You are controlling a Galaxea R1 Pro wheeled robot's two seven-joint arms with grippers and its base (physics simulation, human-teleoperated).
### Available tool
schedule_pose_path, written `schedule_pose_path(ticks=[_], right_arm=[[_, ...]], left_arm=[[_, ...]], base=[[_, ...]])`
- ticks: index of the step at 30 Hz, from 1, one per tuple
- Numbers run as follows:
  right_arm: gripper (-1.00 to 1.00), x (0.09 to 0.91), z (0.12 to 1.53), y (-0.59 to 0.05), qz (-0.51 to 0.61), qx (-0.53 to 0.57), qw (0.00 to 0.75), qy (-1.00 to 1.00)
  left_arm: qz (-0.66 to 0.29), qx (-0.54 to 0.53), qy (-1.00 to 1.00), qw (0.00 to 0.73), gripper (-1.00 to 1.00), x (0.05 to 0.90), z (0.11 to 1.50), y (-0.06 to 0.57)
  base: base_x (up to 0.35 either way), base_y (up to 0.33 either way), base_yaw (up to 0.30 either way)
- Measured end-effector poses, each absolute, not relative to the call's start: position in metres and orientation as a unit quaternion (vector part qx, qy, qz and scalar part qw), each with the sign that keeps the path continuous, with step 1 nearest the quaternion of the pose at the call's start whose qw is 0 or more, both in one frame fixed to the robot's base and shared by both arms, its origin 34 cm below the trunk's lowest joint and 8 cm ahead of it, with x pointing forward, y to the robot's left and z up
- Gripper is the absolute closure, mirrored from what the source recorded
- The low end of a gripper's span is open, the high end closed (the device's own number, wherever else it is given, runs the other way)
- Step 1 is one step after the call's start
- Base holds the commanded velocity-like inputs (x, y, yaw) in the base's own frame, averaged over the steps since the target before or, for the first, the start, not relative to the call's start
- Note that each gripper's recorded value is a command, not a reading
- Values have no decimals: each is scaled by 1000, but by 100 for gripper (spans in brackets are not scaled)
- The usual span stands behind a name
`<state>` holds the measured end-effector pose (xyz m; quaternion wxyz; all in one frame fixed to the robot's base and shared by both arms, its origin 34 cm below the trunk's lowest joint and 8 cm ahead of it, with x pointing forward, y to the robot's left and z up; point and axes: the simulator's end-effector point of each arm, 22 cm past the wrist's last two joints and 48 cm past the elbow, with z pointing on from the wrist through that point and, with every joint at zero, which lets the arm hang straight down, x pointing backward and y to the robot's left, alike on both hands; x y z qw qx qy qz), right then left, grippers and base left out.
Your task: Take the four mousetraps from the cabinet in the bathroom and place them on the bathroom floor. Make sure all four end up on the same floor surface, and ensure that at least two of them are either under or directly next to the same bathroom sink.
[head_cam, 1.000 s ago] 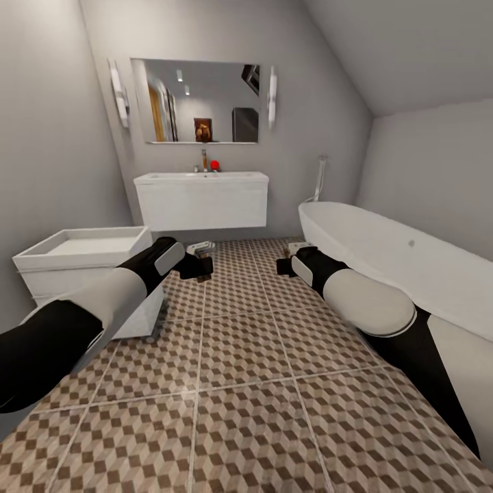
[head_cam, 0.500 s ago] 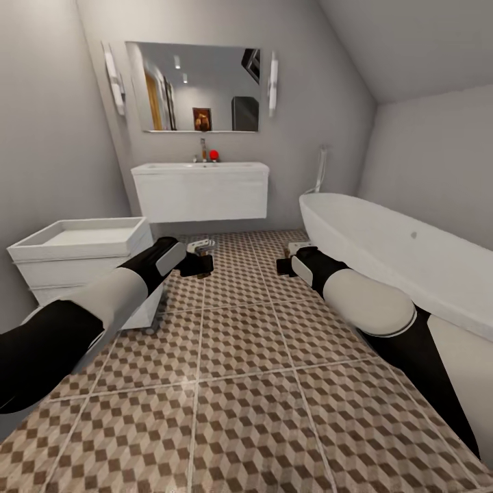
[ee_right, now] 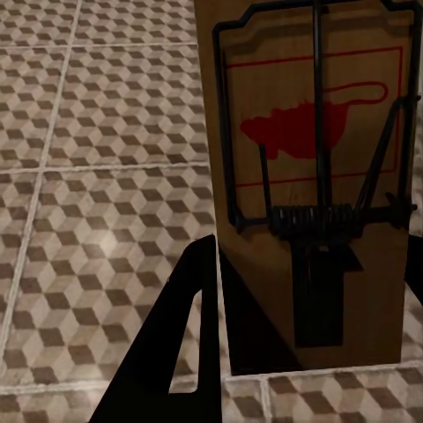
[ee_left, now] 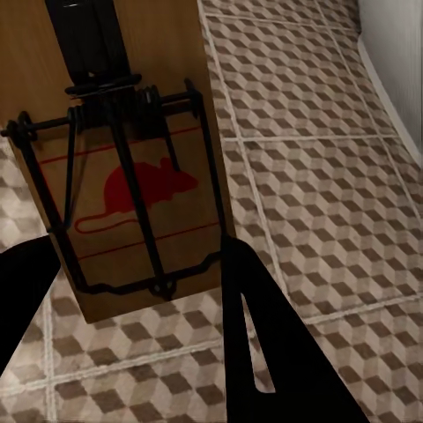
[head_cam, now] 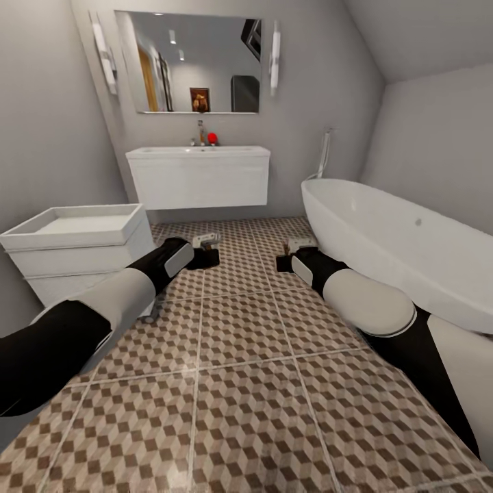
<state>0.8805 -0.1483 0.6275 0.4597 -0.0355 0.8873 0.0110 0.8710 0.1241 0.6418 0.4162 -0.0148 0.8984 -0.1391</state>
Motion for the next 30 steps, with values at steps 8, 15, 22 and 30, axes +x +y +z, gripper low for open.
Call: schedule_pose_path(ticks=[8,15,22,30], right_arm=[[100,884,601,-148,12,-35,446,894],[100,887,577,-148,12,-36,433,900],[100,889,554,-148,12,-36,422,906],[100,891,525,-149,11,-35,407,913]], left_arm=[[-132,-11,901,413,100,878,618,123],[-118,-7,909,399,100,880,589,127],[-100,-32,910,402,100,886,555,148],[-103,-32,916,387,100,886,524,138]], base=[[0,0,0],[0,0,0],[0,0,12],[0,0,114]])
